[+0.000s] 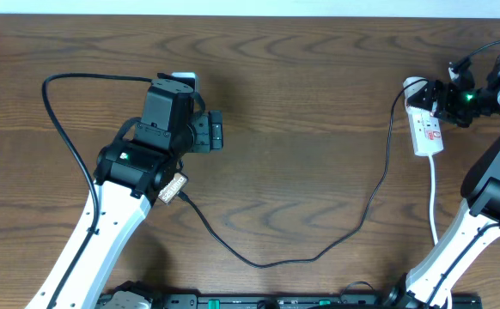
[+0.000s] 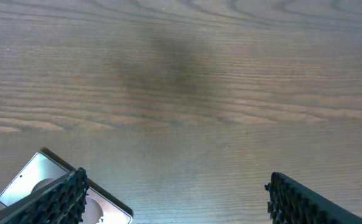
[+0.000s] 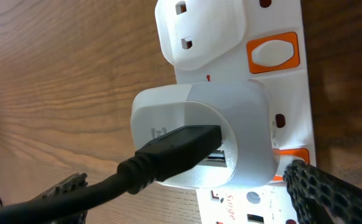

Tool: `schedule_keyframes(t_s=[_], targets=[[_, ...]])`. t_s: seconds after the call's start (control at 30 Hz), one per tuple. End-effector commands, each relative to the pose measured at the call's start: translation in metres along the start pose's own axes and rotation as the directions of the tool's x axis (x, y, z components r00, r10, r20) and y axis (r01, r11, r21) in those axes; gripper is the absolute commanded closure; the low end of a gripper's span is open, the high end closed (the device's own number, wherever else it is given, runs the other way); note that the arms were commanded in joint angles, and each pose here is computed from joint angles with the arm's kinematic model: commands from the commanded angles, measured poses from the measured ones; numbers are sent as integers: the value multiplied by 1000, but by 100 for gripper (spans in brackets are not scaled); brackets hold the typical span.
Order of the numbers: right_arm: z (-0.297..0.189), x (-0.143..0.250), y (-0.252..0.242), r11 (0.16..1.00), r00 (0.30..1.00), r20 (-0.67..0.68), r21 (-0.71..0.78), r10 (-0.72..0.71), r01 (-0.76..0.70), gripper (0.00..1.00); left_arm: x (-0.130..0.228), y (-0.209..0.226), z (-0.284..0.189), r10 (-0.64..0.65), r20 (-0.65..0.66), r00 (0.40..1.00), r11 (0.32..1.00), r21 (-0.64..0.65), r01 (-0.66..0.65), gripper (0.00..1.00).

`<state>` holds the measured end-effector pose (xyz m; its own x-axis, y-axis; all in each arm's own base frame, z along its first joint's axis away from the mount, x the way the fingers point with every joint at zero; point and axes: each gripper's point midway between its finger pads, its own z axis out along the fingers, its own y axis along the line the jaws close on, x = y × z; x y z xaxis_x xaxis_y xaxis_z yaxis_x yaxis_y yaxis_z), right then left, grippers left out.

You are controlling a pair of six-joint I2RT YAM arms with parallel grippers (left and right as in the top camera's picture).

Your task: Plug charger to phone and switch on socket

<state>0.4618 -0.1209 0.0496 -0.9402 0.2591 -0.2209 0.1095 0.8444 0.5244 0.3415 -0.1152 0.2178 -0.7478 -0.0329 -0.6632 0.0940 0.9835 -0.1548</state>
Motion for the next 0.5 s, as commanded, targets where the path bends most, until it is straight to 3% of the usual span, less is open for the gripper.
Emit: schedule_keyframes(t_s=[0.0,0.47], targets=[[5,-3,24,997,1000,2,-71,-16,16,1,-5,-1,-2,7,8,1000,1000,-1,-7,10],[5,-4,28,995,1000,7,-94,-16,16,1,-3,-1,-2,8,1,1000,1000,-4,-8,10]])
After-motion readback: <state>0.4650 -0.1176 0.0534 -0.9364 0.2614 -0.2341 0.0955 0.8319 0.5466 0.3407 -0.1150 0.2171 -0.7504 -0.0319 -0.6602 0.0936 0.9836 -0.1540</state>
